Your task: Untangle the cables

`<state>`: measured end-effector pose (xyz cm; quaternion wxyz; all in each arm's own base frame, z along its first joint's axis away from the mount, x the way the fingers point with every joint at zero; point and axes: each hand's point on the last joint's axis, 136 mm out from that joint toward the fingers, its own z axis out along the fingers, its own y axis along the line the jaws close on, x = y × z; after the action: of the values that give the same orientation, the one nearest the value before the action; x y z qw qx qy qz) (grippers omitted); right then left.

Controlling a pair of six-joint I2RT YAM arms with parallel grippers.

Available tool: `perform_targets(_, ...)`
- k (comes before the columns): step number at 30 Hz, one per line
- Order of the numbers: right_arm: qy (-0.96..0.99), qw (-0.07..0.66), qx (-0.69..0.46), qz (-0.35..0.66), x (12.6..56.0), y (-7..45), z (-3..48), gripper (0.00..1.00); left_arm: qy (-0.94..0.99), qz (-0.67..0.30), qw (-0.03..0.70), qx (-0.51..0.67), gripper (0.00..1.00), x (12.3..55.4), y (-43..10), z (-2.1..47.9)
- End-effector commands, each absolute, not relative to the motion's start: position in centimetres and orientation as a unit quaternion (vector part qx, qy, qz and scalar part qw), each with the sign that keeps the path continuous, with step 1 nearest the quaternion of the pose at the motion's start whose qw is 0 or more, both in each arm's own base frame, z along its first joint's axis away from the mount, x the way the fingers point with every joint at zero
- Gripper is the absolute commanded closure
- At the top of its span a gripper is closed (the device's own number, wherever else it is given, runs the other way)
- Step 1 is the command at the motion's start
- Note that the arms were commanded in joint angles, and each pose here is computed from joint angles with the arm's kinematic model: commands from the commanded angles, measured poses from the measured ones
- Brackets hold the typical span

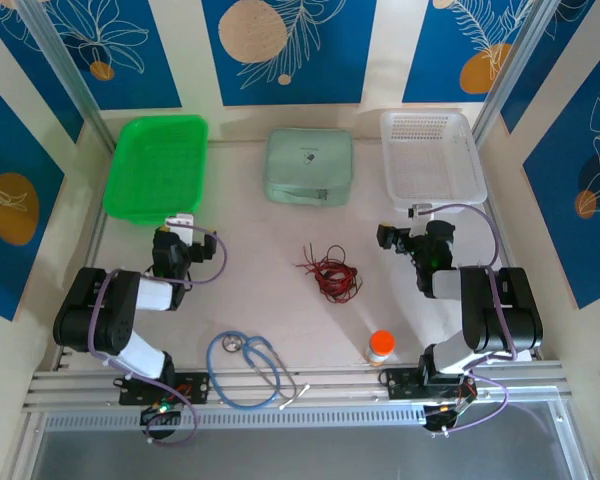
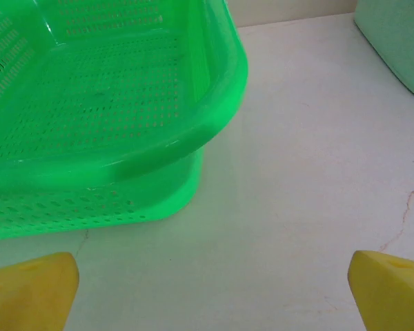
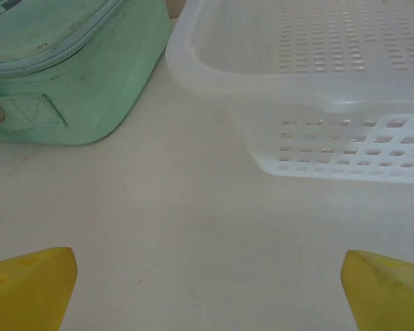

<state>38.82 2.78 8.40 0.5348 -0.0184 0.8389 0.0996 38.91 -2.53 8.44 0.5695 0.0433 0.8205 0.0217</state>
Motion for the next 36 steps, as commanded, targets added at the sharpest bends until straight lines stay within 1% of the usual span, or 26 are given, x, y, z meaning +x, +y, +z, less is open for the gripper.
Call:
perform_targets(1, 0.828, 0.550, -0.024, 0.109, 39.6, 3.3, 9.5, 0.01, 0.811, 0.024, 0.582, 0.052, 0.00, 39.6, -2.5, 9.2)
perform_targets(31, 0.827, 0.550, -0.024, 0.109, 39.6, 3.3, 9.5, 0.01, 0.812, 0.024, 0.581, 0.049, 0.00, 39.6, -2.4, 9.2)
perform_targets(34, 0.826, 0.552, -0.023, 0.114, 39.5, 3.2, 9.6, 0.01, 0.813, 0.039, 0.580, 0.031, 0.00, 39.7, -1.6, 9.5)
perform_targets(36, 0.822, 0.561, -0.016, 0.102, 39.4, 3.0, 10.7, 0.01, 0.817, 0.048, 0.574, 0.021, 0.00, 39.7, -1.2, 10.6)
